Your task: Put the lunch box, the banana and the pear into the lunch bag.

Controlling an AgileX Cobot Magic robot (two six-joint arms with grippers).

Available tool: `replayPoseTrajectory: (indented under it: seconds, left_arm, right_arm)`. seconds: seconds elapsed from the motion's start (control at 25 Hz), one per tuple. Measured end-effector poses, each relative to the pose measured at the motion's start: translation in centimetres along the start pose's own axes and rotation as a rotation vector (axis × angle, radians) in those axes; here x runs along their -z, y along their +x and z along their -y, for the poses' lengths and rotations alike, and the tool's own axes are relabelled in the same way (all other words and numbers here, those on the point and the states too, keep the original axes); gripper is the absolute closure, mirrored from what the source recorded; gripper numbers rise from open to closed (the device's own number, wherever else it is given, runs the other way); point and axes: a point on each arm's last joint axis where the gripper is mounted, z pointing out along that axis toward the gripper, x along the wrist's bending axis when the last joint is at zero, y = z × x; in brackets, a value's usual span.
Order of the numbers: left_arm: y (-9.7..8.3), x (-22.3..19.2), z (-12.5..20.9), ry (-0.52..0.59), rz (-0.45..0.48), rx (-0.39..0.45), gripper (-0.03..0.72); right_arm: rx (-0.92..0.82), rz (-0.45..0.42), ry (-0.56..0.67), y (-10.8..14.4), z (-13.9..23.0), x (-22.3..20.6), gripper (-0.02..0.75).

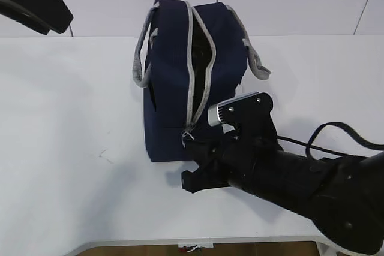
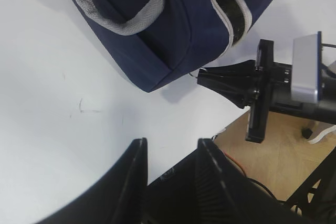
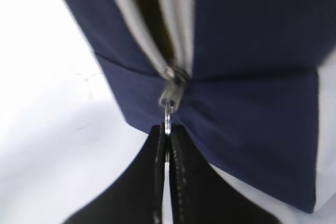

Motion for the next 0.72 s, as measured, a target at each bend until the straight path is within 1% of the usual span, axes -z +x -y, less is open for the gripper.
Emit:
replayPoseTrajectory:
  seconds: [0.28, 0.52, 0.72]
  left_arm:
    - [0.0, -0.1, 0.1, 0.005, 0.002, 0.003, 0.447]
    - [0.1, -0.1, 0.1, 0.006, -0.002, 0.002, 0.447]
    - [0.4, -0.5, 0.0, 0.019, -0.027, -0.004, 0.450]
  right_arm:
    - [0.036, -0.016, 0.041, 0.8, -2.4, 2.5, 0.724]
    - [0.063, 0.004, 0.112, 1.3, -5.1, 4.8, 0.724]
    - [0.075, 0.031, 0.161, 1.9, -8.5, 5.9, 0.724]
